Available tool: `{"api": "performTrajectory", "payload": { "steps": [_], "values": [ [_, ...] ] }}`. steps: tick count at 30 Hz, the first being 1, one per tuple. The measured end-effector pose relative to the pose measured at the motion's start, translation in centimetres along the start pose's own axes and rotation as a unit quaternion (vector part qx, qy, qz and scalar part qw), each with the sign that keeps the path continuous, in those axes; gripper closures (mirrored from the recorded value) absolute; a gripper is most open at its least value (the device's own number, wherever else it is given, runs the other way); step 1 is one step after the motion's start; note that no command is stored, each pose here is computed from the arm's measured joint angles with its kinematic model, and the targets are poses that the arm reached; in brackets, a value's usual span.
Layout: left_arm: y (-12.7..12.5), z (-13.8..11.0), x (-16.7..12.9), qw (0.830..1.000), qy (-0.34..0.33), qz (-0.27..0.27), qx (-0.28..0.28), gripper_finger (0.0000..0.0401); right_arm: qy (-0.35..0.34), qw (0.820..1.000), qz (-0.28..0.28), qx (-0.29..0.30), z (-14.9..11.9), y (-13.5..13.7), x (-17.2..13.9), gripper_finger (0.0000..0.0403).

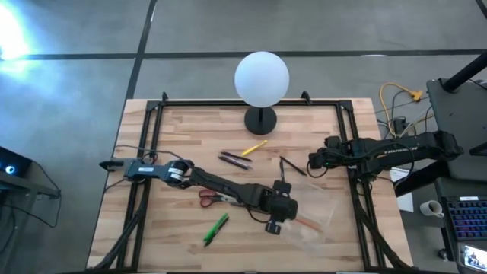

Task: Pick & place school supplies into a supply box
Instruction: Put the black scissors into the supply box

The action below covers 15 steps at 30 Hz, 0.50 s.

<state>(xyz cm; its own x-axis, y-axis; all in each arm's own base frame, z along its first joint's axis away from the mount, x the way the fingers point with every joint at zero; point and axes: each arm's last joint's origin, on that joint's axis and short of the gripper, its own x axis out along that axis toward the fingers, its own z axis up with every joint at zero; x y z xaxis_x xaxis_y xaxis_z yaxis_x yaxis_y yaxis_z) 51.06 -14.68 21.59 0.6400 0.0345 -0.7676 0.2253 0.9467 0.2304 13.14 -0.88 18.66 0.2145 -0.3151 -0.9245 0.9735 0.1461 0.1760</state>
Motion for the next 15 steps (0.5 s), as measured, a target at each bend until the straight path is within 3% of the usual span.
{"api": "performTrajectory", "payload": {
  "steps": [3,6,12,15],
  "values": [
    [0.6,0.5,-2.9,0.999,0.007,0.051,-0.003,0.0295,-0.006,1.0,0.0,-0.007,0.0,0.0,0.0,0.0394],
    [1.0,-0.9,-4.7,0.996,0.066,0.056,-0.028,0.0295,-0.009,1.0,0.0,-0.024,0.1,0.0,0.0,0.0394],
    [0.1,-5.3,-6.6,0.987,0.152,0.027,-0.034,0.0295,-0.01,0.998,0.0,-0.056,0.1,0.0,0.0,0.0394],
    [-0.3,-9.1,-7.3,0.975,0.204,0.03,-0.081,0.0295,-0.01,0.998,0.0,-0.06,0.1,0.0,0.0,0.0394]
  ]
}}
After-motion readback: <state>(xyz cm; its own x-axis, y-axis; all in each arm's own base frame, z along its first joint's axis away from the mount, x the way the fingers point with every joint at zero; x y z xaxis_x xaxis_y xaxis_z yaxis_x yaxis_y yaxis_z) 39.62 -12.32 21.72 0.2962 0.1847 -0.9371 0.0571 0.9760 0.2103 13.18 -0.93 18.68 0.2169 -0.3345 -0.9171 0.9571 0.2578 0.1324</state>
